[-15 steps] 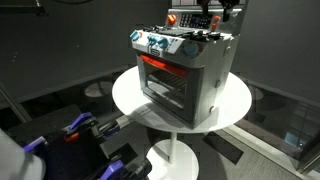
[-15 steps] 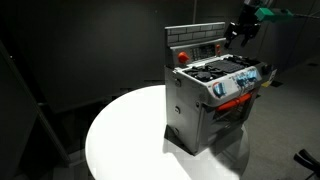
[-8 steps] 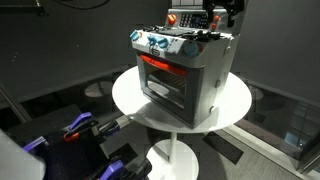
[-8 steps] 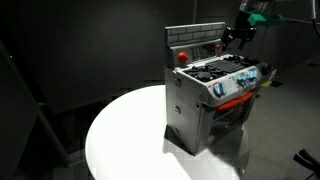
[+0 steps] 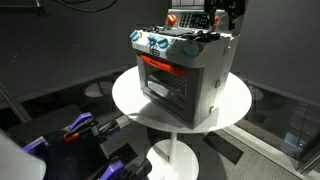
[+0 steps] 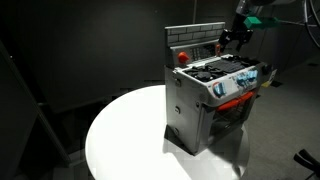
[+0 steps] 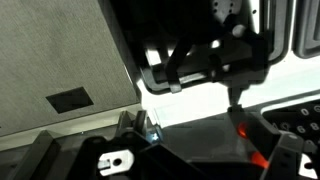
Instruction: Push the bottom orange button on the right side of the stoves button display
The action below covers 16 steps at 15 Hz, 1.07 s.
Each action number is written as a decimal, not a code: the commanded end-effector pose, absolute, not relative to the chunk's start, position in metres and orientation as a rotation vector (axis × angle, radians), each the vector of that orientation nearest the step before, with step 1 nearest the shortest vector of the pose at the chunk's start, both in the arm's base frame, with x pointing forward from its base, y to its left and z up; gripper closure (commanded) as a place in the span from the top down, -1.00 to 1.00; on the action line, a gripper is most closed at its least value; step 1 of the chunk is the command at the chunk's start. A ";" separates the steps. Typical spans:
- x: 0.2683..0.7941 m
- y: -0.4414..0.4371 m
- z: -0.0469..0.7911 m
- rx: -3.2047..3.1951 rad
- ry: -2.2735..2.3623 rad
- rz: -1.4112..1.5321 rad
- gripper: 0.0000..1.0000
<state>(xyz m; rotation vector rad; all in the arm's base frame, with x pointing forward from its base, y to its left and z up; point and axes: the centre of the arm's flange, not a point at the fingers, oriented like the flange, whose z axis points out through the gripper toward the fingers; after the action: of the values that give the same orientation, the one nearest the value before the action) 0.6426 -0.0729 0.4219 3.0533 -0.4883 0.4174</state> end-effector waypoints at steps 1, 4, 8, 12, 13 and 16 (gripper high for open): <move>0.657 -0.074 0.427 3.039 -0.522 0.402 1.00; 0.661 -0.074 0.426 3.044 -0.514 0.405 1.00; 0.664 -0.074 0.423 3.041 -0.507 0.404 1.00; 0.653 -0.072 0.427 3.076 -0.477 0.344 1.00; 0.647 -0.071 0.429 3.100 -0.455 0.302 1.00; 0.626 -0.064 0.434 3.178 -0.374 0.139 1.00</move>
<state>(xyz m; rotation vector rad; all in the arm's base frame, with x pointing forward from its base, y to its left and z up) 0.6409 -0.0653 0.4155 3.1150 -0.4447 0.2478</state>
